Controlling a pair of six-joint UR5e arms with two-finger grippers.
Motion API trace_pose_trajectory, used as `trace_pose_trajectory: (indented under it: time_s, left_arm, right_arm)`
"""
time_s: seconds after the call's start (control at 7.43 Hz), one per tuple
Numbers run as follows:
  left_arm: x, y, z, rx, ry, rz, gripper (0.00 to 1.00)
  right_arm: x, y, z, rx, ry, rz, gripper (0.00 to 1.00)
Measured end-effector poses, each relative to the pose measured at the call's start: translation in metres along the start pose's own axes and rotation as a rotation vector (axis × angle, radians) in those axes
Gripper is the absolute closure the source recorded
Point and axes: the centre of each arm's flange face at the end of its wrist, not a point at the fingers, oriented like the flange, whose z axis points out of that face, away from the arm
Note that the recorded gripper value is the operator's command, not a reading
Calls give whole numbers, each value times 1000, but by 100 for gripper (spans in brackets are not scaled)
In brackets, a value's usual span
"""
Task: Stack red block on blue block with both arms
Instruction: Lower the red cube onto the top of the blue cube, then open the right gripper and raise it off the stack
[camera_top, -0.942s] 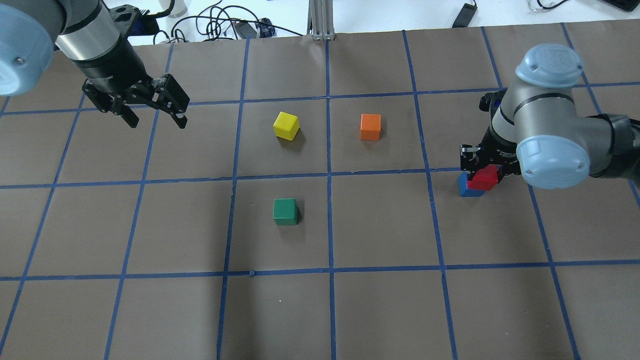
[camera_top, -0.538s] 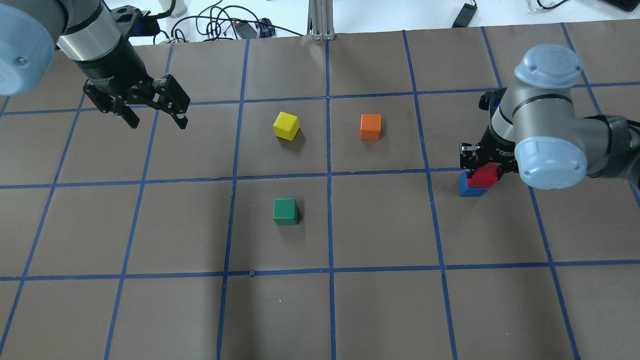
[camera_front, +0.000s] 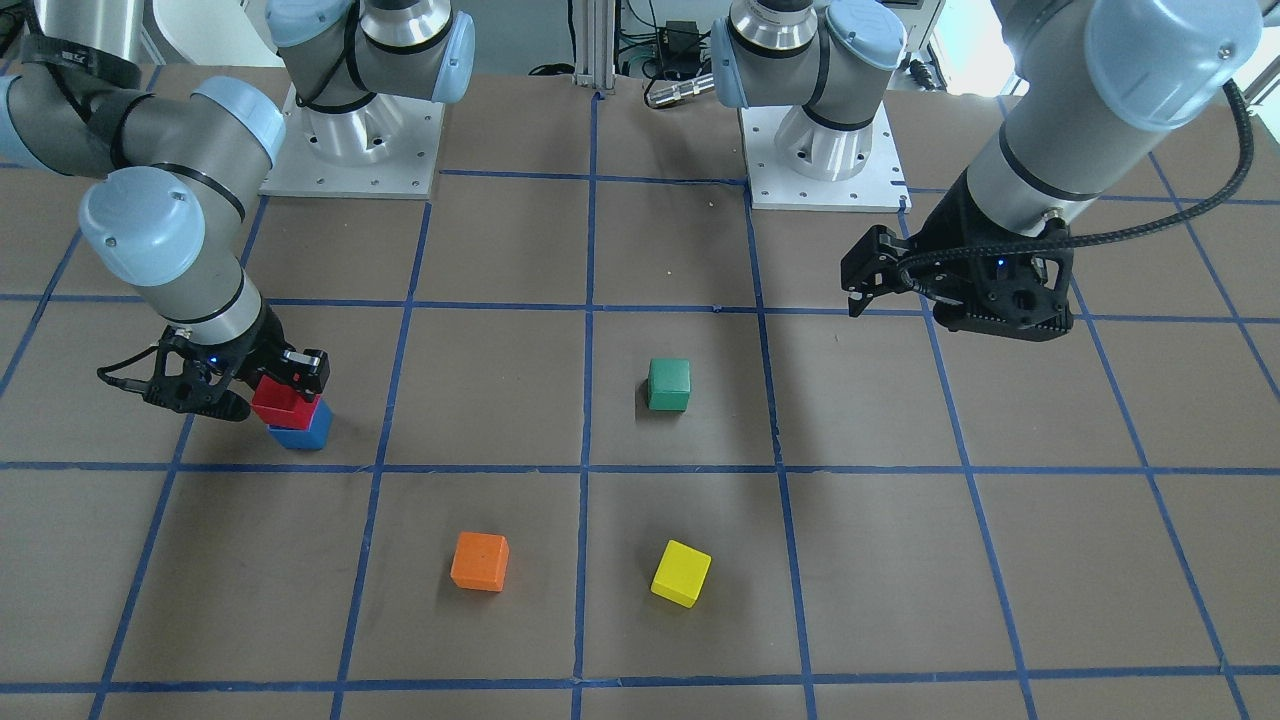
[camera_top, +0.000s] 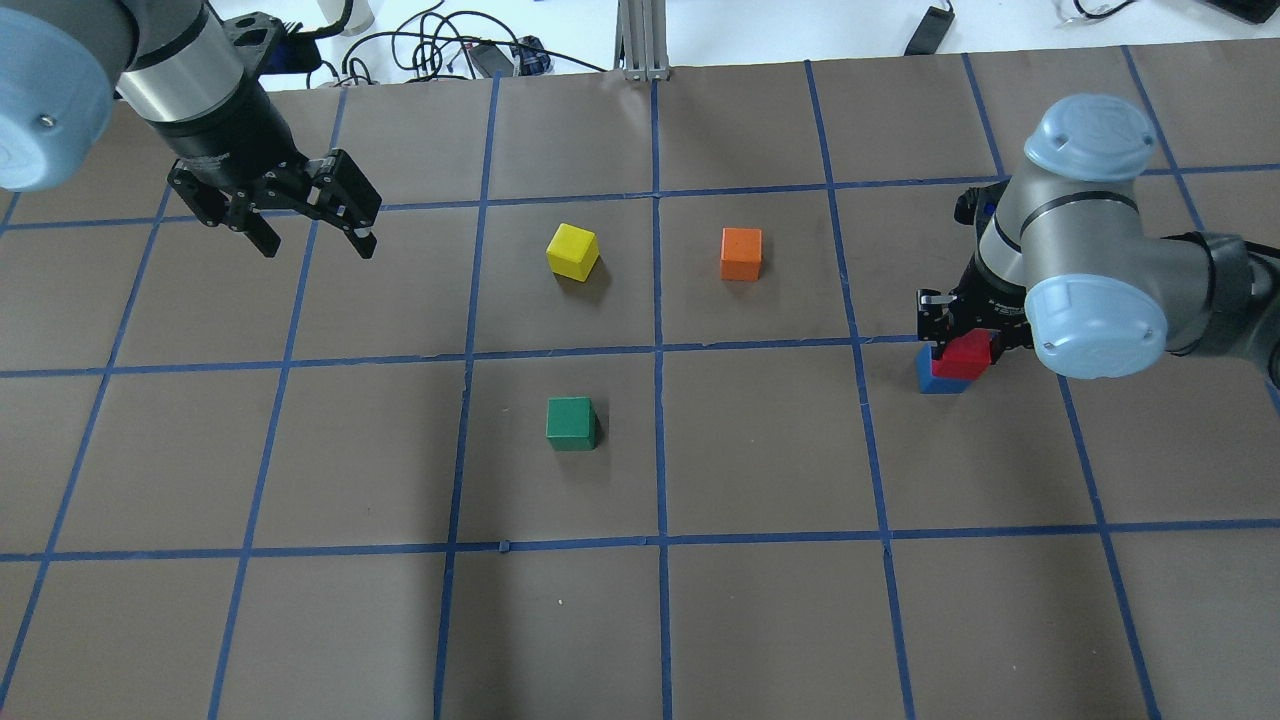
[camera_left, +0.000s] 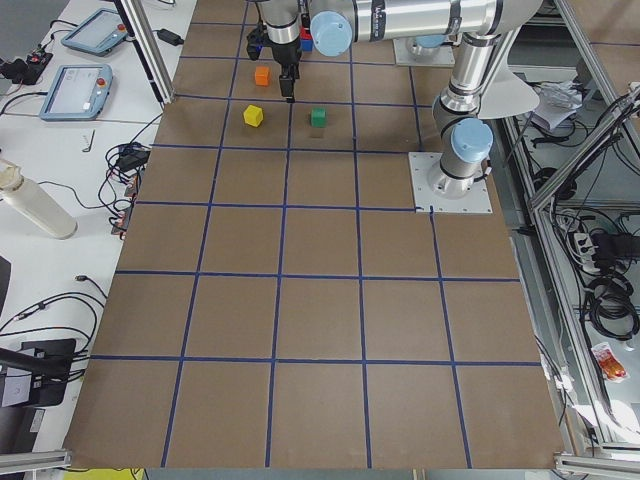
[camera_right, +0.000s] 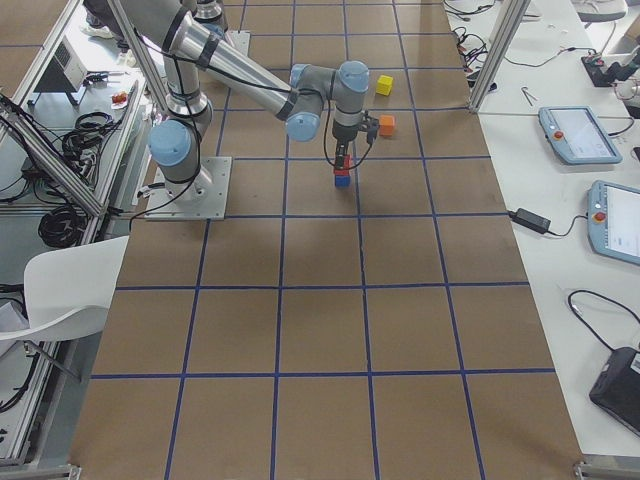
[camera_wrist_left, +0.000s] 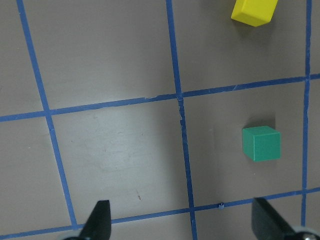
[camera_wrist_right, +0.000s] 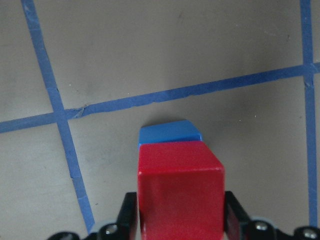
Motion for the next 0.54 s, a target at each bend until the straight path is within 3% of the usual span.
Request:
trace_pose_trajectory:
  time_s: [0.27, 0.54]
  left_arm:
    - [0, -1, 1, -3, 1, 0, 0]
    - [0, -1, 2, -3, 1, 1, 0]
  right_arm:
    - [0, -1, 0, 0, 0, -2, 0]
    - [0, -16, -30, 36, -2, -5, 0]
